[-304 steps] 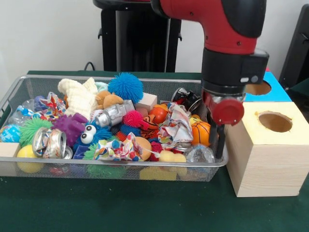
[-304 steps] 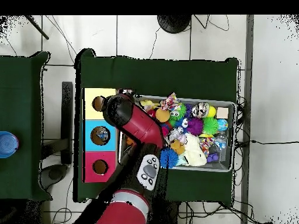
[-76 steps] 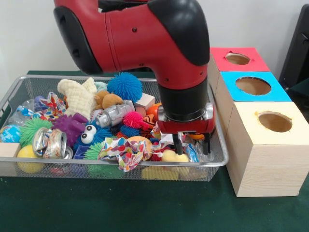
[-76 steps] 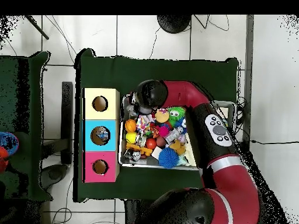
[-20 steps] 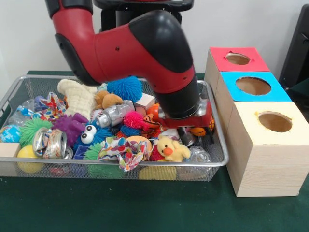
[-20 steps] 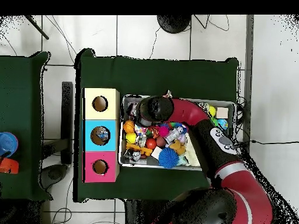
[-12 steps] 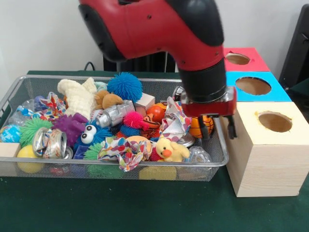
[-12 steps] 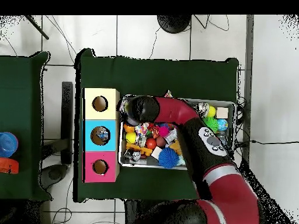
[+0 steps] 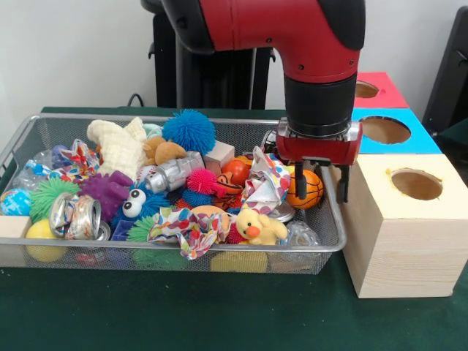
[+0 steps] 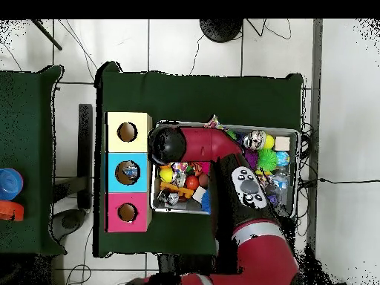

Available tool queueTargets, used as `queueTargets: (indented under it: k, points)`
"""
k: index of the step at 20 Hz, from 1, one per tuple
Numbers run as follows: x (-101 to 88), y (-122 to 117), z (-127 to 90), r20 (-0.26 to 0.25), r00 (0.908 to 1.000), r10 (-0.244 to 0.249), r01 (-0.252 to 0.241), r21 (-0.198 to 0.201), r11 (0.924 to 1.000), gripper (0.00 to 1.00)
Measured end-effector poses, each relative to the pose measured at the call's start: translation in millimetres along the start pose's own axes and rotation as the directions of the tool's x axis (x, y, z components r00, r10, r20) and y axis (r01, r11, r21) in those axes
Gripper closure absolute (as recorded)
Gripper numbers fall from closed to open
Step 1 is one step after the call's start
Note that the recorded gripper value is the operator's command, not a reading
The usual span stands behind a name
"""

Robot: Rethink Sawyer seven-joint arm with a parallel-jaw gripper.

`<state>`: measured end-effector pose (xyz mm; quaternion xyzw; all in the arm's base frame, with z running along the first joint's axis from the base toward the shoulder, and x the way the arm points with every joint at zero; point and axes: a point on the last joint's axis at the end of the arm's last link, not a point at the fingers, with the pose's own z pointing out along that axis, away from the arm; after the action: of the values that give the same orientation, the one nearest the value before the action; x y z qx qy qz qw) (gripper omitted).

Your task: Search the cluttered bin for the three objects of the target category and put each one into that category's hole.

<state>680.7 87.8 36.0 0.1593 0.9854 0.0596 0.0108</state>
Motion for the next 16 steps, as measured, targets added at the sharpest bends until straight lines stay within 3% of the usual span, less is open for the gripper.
queueTargets:
  k: [2, 10, 16]
  points:
    - [4.9, -4, -2, 0.017, 0.9997, -0.019, 0.018, 0.063, 0.9978, 0.0]
    - [7.7, -17, -7, 0.046, 0.9983, -0.035, 0.027, 0.159, 0.9869, 0.0]
    - [14.5, -31, 3, 0.073, 0.9974, -0.003, -0.013, 0.227, 0.9739, 0.0]
